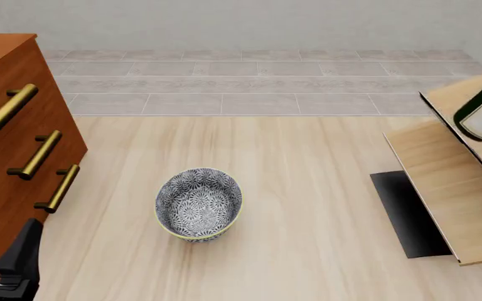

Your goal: Put the wine bottle on the wine rack.

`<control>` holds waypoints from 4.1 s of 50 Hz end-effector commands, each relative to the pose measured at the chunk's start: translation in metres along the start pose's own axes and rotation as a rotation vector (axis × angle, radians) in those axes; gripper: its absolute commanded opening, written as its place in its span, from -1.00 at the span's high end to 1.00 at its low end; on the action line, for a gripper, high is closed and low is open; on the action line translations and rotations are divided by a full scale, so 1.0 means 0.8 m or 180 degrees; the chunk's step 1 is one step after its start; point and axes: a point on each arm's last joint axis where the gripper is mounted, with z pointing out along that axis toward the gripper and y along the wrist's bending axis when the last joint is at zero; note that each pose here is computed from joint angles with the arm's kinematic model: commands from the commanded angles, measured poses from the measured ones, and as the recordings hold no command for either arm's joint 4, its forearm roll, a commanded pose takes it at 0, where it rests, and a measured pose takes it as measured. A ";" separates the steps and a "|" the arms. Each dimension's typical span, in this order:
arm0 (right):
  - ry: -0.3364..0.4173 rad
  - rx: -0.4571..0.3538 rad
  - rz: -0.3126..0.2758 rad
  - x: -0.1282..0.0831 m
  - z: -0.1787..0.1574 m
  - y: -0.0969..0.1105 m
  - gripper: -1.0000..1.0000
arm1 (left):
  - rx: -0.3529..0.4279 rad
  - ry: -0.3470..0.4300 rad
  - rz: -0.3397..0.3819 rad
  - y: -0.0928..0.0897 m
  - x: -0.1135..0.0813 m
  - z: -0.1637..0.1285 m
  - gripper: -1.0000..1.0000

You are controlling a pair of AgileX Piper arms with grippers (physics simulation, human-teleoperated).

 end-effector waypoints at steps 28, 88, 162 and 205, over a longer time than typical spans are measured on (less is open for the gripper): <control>0.0073 0.0046 0.0613 0.006 0.006 -0.004 1.00 | 0.0019 0.0045 -0.0025 0.000 0.002 0.000 -1.00; 0.0254 0.0492 0.0504 0.036 0.070 -0.056 1.00 | 0.0011 0.0066 -0.0050 0.000 0.002 0.000 -1.00; 0.0434 0.1022 0.0555 0.075 0.110 -0.132 1.00 | -0.0011 0.0076 -0.0042 0.000 0.003 0.000 -1.00; 0.0470 0.1037 0.0662 0.094 0.116 -0.137 1.00 | -0.0017 0.0084 -0.0018 0.000 0.003 0.000 -1.00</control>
